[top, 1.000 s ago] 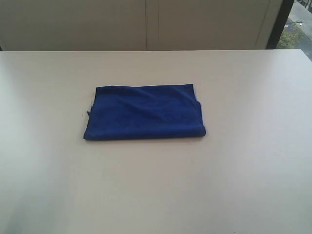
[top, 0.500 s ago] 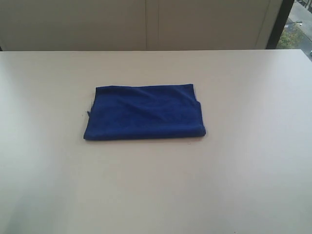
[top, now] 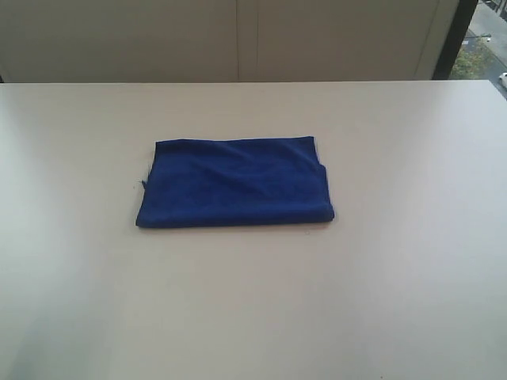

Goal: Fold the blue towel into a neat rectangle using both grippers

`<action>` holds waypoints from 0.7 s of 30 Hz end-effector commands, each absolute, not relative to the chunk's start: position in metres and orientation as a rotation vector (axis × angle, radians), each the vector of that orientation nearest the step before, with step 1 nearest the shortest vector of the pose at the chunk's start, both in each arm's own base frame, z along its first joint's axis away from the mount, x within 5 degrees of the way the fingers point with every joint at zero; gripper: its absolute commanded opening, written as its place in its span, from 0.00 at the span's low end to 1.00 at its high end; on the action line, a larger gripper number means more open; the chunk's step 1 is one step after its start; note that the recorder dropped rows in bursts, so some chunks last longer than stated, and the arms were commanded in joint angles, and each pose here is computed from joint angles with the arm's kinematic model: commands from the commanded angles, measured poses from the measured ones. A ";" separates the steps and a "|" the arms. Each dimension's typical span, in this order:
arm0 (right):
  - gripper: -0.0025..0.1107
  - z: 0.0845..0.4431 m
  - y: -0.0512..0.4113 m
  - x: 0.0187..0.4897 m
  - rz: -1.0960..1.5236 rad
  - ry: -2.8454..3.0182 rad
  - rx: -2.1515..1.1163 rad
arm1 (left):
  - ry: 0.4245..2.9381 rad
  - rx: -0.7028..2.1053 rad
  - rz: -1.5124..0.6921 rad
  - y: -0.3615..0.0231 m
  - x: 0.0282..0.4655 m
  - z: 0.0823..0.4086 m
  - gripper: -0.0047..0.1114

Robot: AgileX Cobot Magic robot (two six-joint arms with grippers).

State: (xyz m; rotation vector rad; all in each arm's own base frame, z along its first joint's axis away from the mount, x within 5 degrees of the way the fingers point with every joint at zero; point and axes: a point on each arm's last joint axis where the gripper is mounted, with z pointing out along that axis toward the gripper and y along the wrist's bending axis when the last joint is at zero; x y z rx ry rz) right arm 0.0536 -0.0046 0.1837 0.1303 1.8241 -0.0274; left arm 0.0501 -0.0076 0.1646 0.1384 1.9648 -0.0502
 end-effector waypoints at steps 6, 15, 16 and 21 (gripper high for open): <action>0.02 0.183 -0.005 0.053 -0.031 1.814 0.139 | 1.917 0.130 -0.043 -0.007 0.052 0.167 0.04; 0.02 0.183 -0.005 0.053 -0.031 1.814 0.139 | 1.919 0.131 -0.043 -0.007 0.052 0.167 0.04; 0.02 0.183 -0.005 0.053 -0.031 1.814 0.139 | 1.919 0.131 -0.043 -0.007 0.052 0.167 0.04; 0.02 0.183 -0.005 0.053 -0.031 1.814 0.139 | 1.919 0.131 -0.043 -0.007 0.052 0.167 0.04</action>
